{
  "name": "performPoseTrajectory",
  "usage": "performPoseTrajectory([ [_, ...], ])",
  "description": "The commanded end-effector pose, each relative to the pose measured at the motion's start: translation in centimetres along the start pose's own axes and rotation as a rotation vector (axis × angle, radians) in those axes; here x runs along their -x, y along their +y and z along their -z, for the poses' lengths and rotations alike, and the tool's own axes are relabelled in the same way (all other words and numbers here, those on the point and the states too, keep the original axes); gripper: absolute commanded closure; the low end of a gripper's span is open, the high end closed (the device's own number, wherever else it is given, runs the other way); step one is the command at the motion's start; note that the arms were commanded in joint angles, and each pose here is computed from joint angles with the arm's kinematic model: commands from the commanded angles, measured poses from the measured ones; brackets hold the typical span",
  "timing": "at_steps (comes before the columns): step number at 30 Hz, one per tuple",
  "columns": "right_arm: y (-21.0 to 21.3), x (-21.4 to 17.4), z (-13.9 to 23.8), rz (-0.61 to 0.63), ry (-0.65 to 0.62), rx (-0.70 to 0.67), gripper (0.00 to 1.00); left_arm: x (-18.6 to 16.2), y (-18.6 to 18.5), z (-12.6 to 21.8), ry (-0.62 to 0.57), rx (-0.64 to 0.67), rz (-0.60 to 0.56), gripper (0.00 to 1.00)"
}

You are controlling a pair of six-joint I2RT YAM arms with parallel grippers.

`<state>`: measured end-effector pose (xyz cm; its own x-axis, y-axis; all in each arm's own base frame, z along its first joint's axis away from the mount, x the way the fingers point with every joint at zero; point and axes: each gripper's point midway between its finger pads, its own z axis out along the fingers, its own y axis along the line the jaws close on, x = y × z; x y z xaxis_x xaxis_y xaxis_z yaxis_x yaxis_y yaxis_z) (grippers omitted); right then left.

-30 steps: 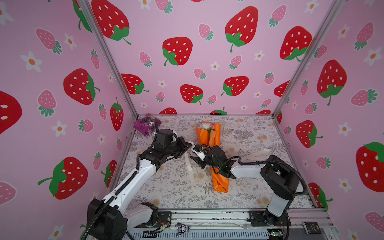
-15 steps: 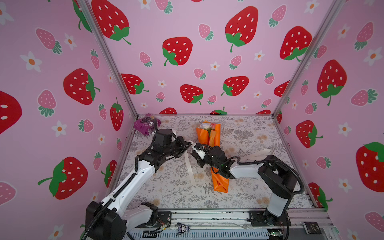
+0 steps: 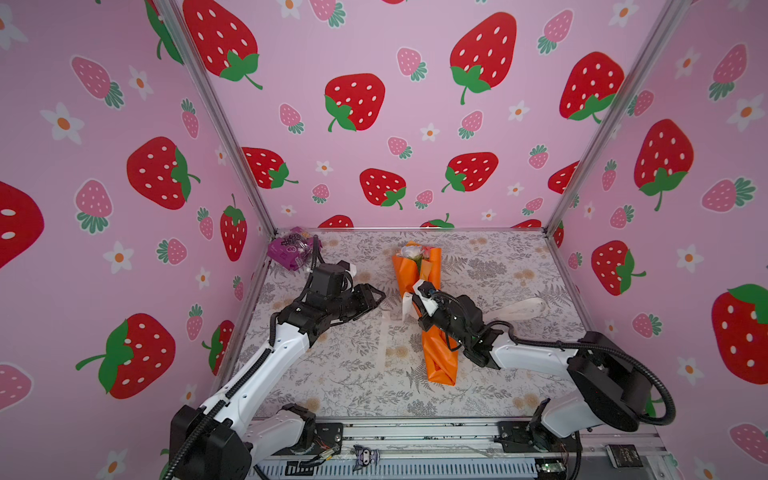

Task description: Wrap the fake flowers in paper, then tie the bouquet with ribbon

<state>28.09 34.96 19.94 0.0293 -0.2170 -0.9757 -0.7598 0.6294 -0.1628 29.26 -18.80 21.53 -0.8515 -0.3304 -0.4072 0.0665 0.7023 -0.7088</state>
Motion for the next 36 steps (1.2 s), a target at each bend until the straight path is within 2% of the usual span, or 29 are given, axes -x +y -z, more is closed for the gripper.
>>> performPoseTrajectory([
  [1,-1.4,0.0,0.9,0.038,0.007,-0.014,0.97,-0.9,-0.1,0.4,0.018,-0.024,-0.207,0.48],
  [6,-1.9,0.2,1.2,0.035,0.019,0.019,0.97,-2.5,-3.1,-1.0,0.073,-0.206,-0.459,0.47],
  [9,-1.9,0.2,1.4,0.008,0.015,0.039,0.97,-3.4,-4.5,-2.1,0.098,-0.224,-0.604,0.46],
  [14,-1.7,0.1,1.8,-0.009,0.033,0.056,0.98,-4.6,-7.4,-4.3,0.081,-0.230,-0.754,0.44],
  [18,-1.3,-0.2,2.4,0.009,0.032,0.076,0.98,-3.7,-8.3,-5.8,0.033,-0.218,-0.730,0.43],
  [24,-0.9,-0.1,2.8,0.031,0.021,0.103,0.98,-2.1,-7.6,-6.3,-0.030,-0.134,-0.752,0.43],
  [29,-0.5,0.3,3.2,0.057,-0.005,0.125,0.98,-3.7,-8.7,-7.2,0.078,-0.227,-0.830,0.42],
  [33,-0.4,0.3,3.5,0.061,-0.009,0.127,0.98,-4.2,-8.4,-8.1,0.137,-0.223,-0.833,0.43],
  [36,-0.3,0.5,3.7,0.061,-0.017,0.135,0.98,-4.4,-8.6,-8.4,0.150,-0.242,-0.835,0.51],
])
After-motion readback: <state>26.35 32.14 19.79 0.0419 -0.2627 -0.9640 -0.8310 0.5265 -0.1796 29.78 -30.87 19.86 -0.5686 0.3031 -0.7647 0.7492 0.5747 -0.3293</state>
